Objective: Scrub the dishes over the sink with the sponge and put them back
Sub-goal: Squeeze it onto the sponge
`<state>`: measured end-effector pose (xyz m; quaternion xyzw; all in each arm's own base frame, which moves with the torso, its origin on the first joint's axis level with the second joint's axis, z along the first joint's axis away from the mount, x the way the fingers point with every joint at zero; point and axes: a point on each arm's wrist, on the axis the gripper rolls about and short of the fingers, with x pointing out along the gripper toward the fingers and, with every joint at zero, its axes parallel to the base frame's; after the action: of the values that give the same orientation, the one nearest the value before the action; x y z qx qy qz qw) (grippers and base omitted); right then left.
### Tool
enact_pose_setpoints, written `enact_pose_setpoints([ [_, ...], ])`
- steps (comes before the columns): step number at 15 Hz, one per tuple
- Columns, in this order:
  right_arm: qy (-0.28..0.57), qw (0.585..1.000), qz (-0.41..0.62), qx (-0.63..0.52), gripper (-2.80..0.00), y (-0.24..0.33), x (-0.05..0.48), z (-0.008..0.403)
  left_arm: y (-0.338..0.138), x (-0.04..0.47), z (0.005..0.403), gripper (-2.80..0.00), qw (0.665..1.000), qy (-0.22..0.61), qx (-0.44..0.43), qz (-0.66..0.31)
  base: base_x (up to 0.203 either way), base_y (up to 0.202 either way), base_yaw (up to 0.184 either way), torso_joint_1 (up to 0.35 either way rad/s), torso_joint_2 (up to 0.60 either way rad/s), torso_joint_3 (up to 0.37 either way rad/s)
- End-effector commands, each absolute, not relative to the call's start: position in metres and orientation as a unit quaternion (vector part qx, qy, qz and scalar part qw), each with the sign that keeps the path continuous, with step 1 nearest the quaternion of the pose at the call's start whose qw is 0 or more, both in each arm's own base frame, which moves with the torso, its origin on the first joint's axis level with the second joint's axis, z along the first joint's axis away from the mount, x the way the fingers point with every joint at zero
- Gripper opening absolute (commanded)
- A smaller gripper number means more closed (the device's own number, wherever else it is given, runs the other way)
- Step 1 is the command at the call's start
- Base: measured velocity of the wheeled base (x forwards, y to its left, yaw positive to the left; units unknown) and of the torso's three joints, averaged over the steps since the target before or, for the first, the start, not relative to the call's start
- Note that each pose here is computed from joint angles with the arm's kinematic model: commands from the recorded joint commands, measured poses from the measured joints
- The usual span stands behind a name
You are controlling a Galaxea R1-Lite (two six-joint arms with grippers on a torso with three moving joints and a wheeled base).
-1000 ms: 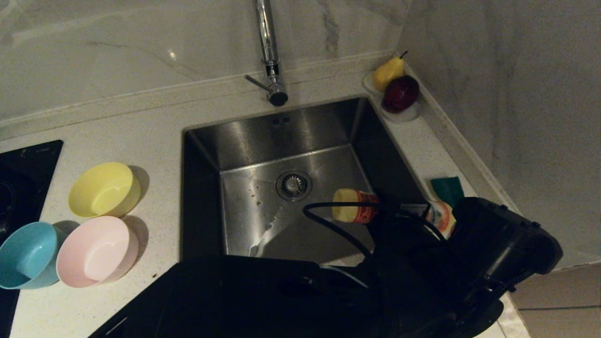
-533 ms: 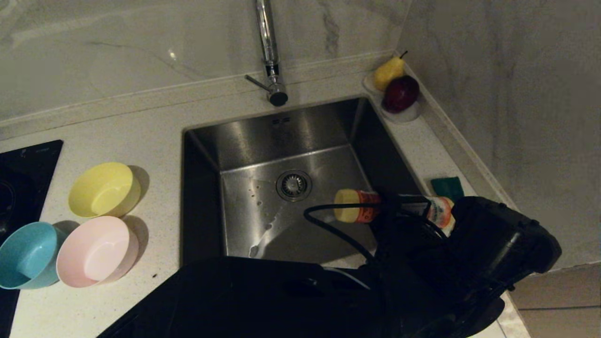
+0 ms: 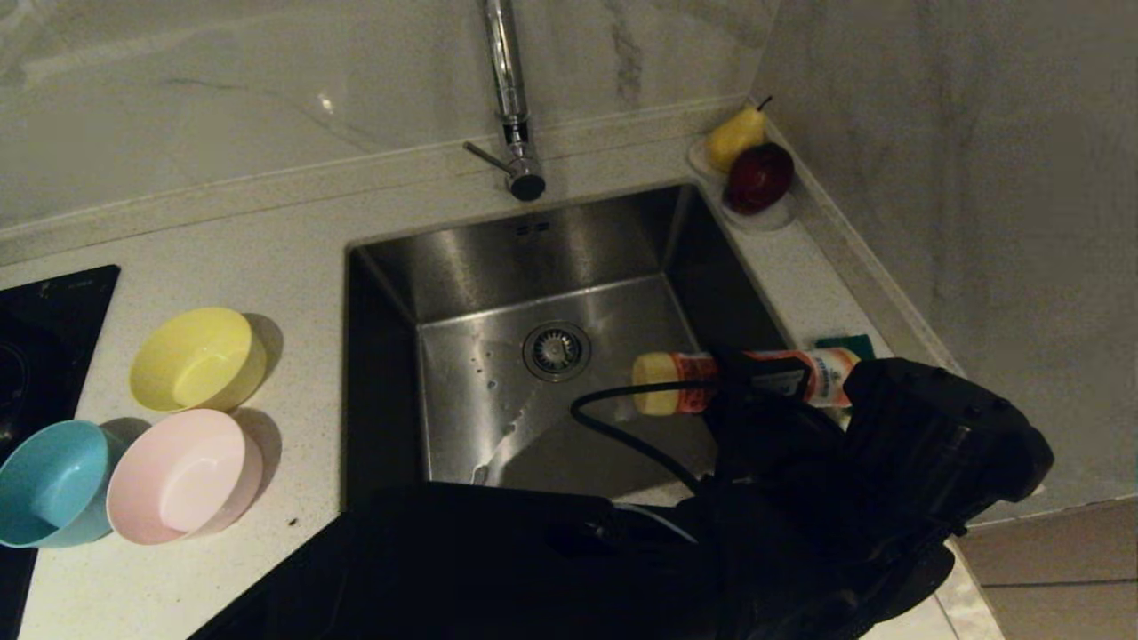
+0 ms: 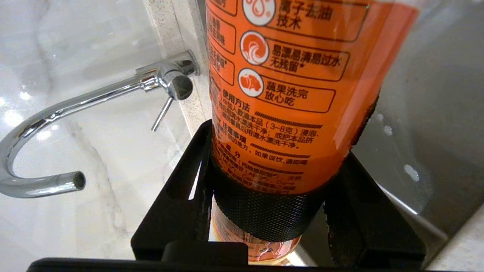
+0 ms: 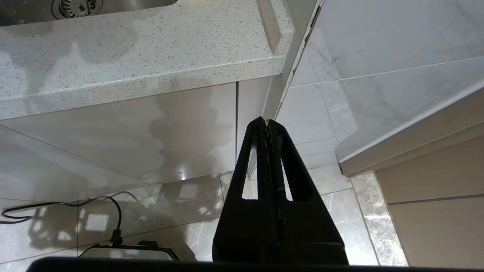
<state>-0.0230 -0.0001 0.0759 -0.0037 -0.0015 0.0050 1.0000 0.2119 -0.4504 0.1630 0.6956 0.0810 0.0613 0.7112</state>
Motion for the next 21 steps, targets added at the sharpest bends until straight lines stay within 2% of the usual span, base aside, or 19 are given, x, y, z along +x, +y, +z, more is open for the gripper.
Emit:
enact_pose_setpoints([
  [1, -0.002, 1.0, 0.005, -0.004, -2.8, 0.0, -0.023, 0.076, -0.452, 0.218, 0.153, -2.8, 0.708, 0.087, 0.698, 0.068, 0.0, 0.0, 0.0, 0.0, 0.0, 0.0],
  [17, -0.002, 1.0, 0.005, -0.004, -2.8, 0.0, -0.023, 0.076, -0.446, 0.236, 0.147, -2.8, 0.708, 0.098, 0.694, 0.081, 0.0, 0.0, 0.0, 0.0, 0.0, 0.0],
  [21, -0.002, 1.0, 0.005, -0.004, -2.8, 0.0, -0.023, 0.076, -0.447, 0.237, 0.159, -2.8, 0.741, 0.087, 0.66, 0.092, 0.0, 0.0, 0.0, 0.0, 0.0, 0.0],
])
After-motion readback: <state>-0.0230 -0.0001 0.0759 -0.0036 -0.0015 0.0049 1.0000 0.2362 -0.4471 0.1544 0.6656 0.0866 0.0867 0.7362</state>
